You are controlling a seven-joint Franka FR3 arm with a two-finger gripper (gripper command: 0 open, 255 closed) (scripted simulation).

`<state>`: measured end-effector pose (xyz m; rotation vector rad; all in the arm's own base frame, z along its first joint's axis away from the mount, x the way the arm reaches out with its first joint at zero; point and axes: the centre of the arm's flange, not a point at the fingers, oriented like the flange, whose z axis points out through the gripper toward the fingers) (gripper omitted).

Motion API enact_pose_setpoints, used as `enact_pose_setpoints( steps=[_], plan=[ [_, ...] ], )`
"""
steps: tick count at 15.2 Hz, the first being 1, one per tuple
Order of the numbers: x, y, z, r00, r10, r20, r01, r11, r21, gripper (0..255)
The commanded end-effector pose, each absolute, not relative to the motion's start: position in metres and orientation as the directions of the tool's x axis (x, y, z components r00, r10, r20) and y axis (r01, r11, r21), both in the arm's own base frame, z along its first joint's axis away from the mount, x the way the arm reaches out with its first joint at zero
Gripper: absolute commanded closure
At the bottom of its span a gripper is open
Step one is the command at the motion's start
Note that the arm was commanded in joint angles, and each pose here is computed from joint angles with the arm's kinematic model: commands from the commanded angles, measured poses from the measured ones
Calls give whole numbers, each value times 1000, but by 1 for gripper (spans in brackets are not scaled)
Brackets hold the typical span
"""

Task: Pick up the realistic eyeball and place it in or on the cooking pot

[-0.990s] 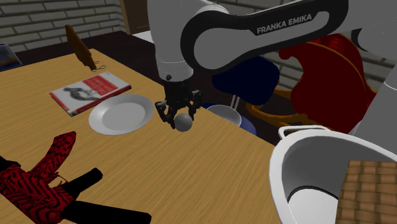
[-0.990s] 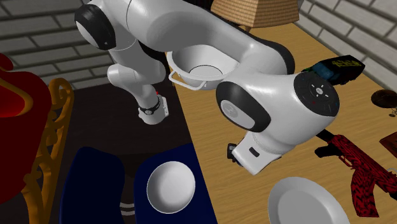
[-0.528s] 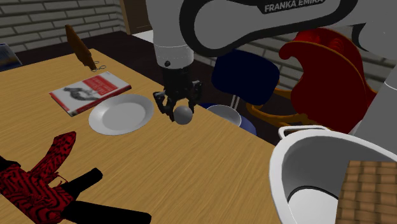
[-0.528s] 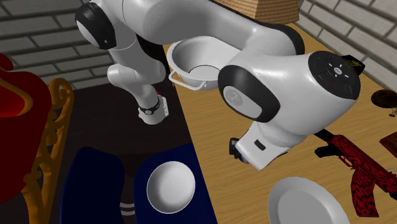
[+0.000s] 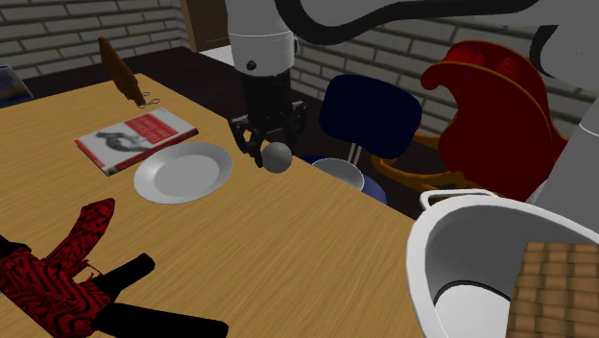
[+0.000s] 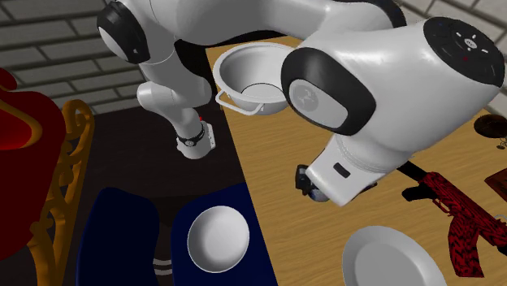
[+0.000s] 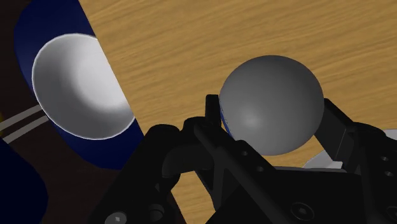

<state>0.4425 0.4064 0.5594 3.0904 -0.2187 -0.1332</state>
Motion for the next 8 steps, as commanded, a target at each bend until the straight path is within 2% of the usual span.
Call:
enact_pose_setpoints(
  steps=[1,8],
  plan=[
    [443,407,570,986,-142,-83,-139,-989,47,255],
    [443,407,607,986,-142,-83,-139,-989,47,255]
  ],
)
